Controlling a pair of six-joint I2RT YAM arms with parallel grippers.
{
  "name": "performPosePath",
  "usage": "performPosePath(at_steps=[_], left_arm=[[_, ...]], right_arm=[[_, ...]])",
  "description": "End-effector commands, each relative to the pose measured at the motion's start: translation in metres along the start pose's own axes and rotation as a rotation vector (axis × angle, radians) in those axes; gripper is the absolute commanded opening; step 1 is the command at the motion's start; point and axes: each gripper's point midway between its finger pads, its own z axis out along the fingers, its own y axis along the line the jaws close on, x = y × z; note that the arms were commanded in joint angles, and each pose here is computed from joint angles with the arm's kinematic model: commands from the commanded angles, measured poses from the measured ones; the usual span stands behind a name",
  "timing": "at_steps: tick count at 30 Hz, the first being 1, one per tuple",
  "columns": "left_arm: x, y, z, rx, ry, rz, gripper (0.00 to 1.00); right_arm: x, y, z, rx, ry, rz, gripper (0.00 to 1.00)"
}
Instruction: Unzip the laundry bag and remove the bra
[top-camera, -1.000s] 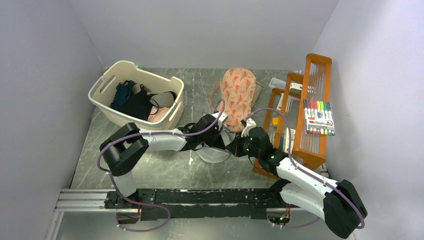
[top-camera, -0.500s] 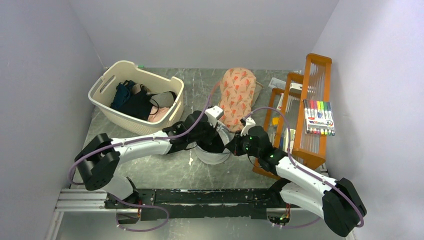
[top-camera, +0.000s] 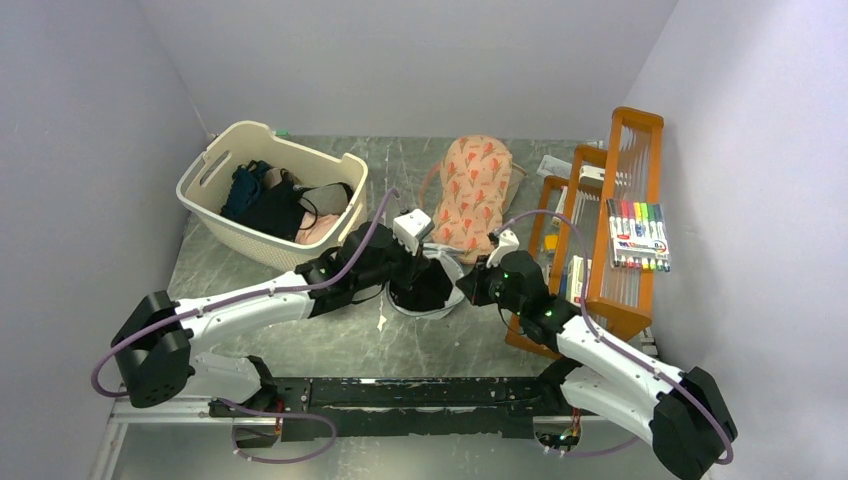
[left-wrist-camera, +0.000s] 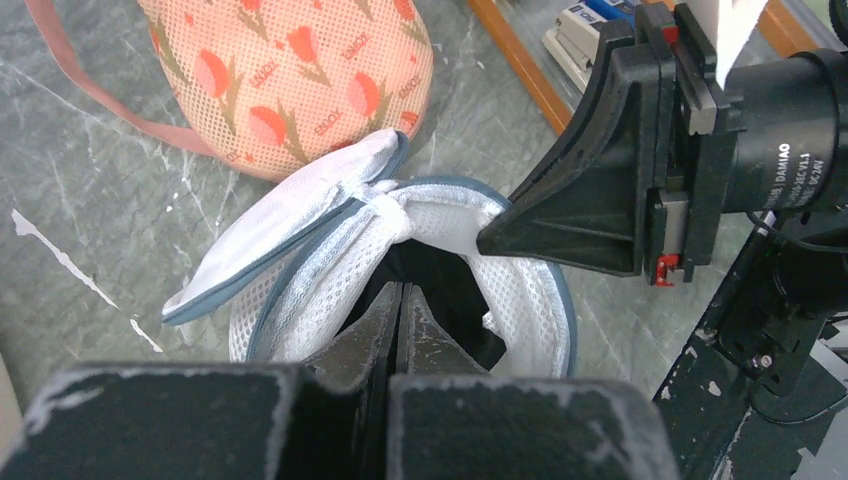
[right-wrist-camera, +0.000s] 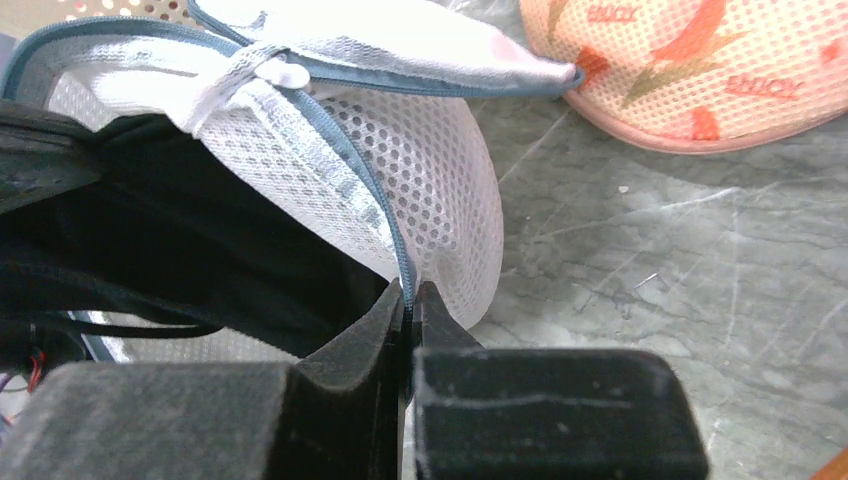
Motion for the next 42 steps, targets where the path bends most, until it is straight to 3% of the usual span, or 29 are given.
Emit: performPosePath(at_steps=[1, 15, 20, 28, 37, 42], left_arm=[[-0.015, -0.008, -0.007, 0.052, -0.06, 0.044, 0.07], [0.001, -0.033, -0.024, 0.212, -0.003, 0.096, 0.07], [-0.006, -0.031, -0.038, 0.2, -0.023, 0.098, 0.07], [-0.054, -0.033, -0.056, 0.177, -0.15, 0.063, 0.07], [-0.118, -0.025, -0.08, 0.099, -0.379, 0.005, 0.07], [-0.132, -0.016, -0.082, 0.045, -0.42, -0.043, 0.07]], right_arm=[[-0.022, -0.003, -0.008, 0.053, -0.079, 0.008, 0.0], [-0.018, -0.007, -0.006, 0.066, -0.086, 0.047, 0.0], [-0.013, -0.007, -0.002, 0.063, -0.065, 0.045, 0.0], [-0.009, -0.005, 0.0, 0.044, -0.053, 0.045, 0.0], [-0.007, 0.002, 0.0, -0.001, -0.041, 0.03, 0.0], [-0.005, 0.008, 0.0, -0.037, -0.038, 0.019, 0.0]])
